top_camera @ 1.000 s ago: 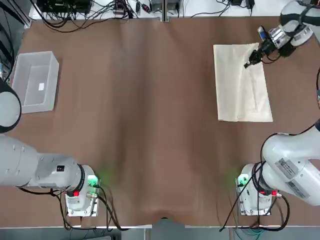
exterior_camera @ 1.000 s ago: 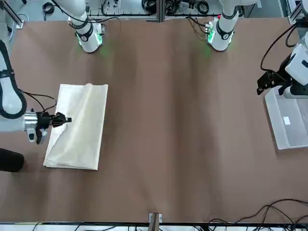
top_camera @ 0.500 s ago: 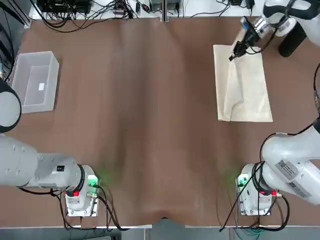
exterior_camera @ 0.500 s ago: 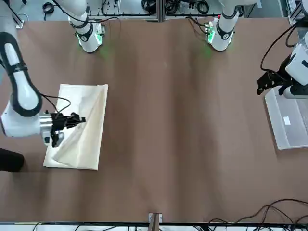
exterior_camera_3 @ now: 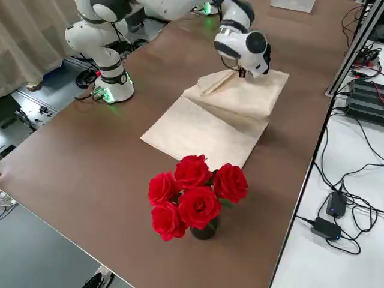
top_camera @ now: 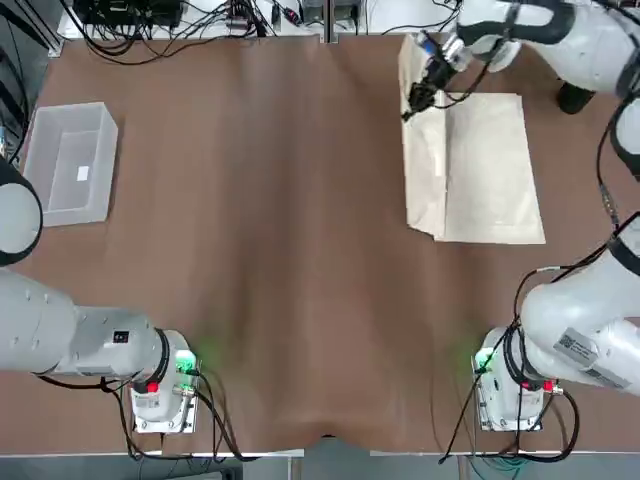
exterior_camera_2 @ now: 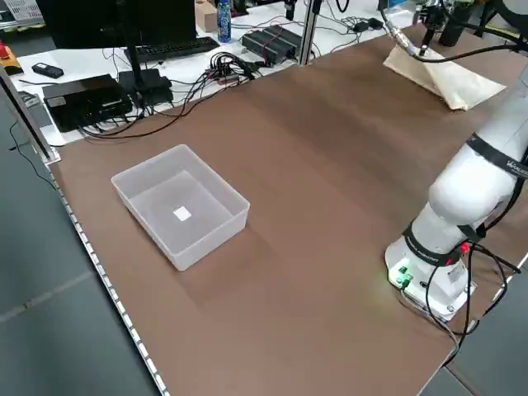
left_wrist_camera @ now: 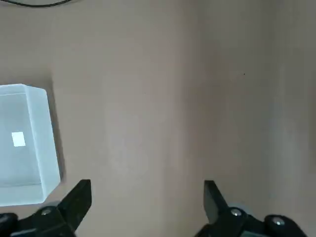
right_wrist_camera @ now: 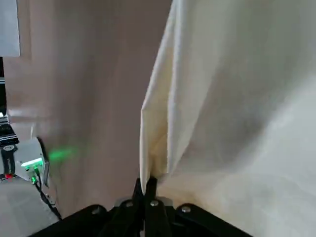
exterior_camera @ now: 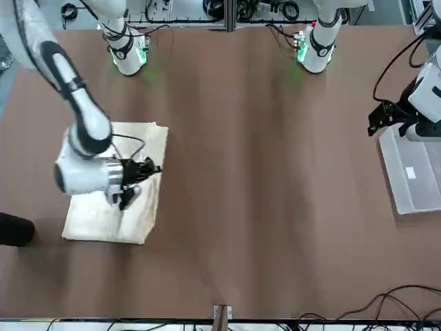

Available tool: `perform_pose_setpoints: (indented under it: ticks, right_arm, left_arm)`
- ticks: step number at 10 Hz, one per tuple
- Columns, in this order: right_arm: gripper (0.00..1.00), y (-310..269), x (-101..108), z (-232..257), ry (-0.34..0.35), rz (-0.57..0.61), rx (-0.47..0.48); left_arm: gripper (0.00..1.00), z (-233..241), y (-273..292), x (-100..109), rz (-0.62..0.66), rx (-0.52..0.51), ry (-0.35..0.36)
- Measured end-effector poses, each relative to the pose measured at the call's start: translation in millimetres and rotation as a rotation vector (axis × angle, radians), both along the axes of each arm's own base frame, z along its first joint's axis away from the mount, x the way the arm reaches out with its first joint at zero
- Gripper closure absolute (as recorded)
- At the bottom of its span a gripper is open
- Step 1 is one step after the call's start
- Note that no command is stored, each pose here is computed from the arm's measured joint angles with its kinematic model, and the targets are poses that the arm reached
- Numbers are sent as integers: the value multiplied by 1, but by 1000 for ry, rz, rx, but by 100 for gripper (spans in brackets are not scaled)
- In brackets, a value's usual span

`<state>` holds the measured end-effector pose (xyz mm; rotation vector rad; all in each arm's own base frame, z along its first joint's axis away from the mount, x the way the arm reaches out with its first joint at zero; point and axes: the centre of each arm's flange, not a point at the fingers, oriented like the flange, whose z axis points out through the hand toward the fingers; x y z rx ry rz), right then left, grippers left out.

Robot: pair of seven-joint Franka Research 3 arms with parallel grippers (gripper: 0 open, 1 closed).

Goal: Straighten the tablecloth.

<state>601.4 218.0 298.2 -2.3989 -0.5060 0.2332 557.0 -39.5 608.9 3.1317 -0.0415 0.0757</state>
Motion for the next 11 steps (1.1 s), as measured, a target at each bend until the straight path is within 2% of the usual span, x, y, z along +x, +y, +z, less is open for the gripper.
perform_pose_setpoints:
  ticks: [2,3,4,5,6,7,8,10,11]
  right_arm:
    - [98,90,-16,21,-24,-12,-12]
    - [96,139,-29,29,-29,-32,-10]
    - [94,203,-52,22,-43,-90,-8]
    - [82,250,-72,7,-63,-140,-17]
    - [65,285,-86,-6,-94,-173,-38]
    - [52,301,-91,-13,-114,-182,-58]
    - [35,299,-85,-12,-119,-190,-66]
    - [4,260,-54,-10,-55,-195,-114]
    - [0,239,-38,3,-36,-199,-128]
  left_arm:
    - [0,0,0,0,0,0,0]
    - [0,0,0,0,0,0,0]
    - [0,0,0,0,0,0,1]
    - [0,-1,0,0,0,0,1]
    - [0,-1,0,0,0,0,2]
    - [0,-1,0,1,0,0,2]
    - [0,-1,0,1,0,0,2]
    - [0,-1,0,1,0,0,1]
    - [0,-1,0,1,0,0,1]
